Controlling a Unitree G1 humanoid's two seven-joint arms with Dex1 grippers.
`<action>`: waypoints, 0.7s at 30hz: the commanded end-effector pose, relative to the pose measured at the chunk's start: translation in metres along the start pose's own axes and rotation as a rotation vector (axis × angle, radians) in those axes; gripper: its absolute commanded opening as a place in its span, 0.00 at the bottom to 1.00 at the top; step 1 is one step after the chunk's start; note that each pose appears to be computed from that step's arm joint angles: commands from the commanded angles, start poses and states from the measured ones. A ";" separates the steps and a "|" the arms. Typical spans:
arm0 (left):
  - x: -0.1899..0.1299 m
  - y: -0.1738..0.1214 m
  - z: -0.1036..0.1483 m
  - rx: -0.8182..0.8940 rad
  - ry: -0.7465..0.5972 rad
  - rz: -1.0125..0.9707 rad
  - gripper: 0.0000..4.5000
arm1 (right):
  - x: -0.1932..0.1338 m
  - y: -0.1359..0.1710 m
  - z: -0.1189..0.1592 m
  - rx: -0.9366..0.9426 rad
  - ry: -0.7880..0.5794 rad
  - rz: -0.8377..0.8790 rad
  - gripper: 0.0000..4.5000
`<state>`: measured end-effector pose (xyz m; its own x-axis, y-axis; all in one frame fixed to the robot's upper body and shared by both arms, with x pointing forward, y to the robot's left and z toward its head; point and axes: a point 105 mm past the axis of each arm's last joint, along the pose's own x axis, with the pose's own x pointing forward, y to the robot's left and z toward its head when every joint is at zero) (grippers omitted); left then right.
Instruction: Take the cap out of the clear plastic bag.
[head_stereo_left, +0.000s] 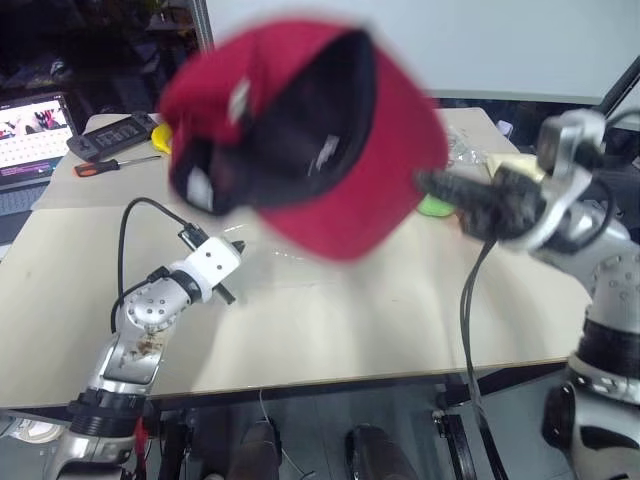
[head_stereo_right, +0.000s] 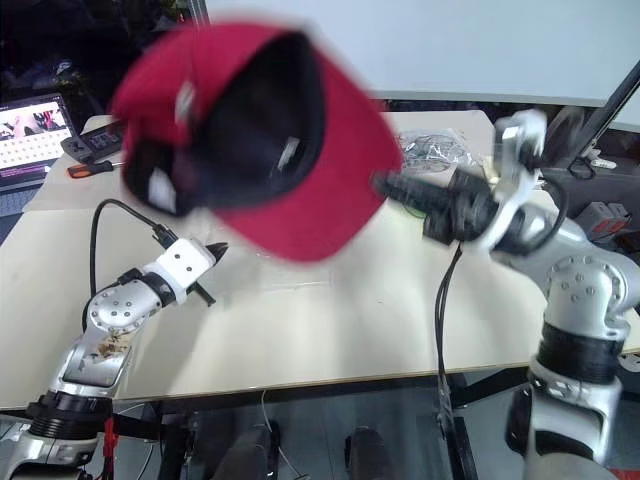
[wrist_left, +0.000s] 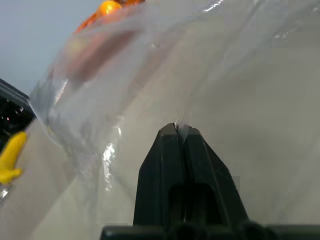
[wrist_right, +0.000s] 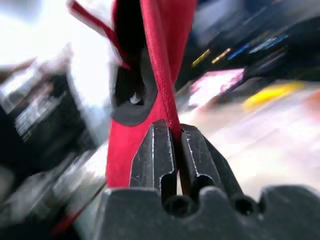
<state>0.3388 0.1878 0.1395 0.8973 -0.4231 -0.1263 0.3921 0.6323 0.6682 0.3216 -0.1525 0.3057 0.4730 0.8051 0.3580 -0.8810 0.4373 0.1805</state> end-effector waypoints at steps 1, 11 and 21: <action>-0.009 0.007 0.005 0.030 -0.019 0.052 0.00 | -0.006 -0.050 0.030 -0.158 -0.113 -0.355 0.01; -0.006 0.010 0.011 -0.017 -0.030 0.100 0.00 | 0.024 -0.059 -0.026 -1.620 0.522 -0.412 0.01; -0.007 0.010 0.013 -0.047 -0.030 0.116 0.00 | -0.017 -0.066 -0.176 -1.431 0.965 -0.224 0.01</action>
<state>0.3356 0.1913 0.1419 0.9294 -0.3604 -0.0801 0.3257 0.6984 0.6374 0.3775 -0.1266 0.1361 0.8917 0.3892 -0.2312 -0.2956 0.1137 -0.9485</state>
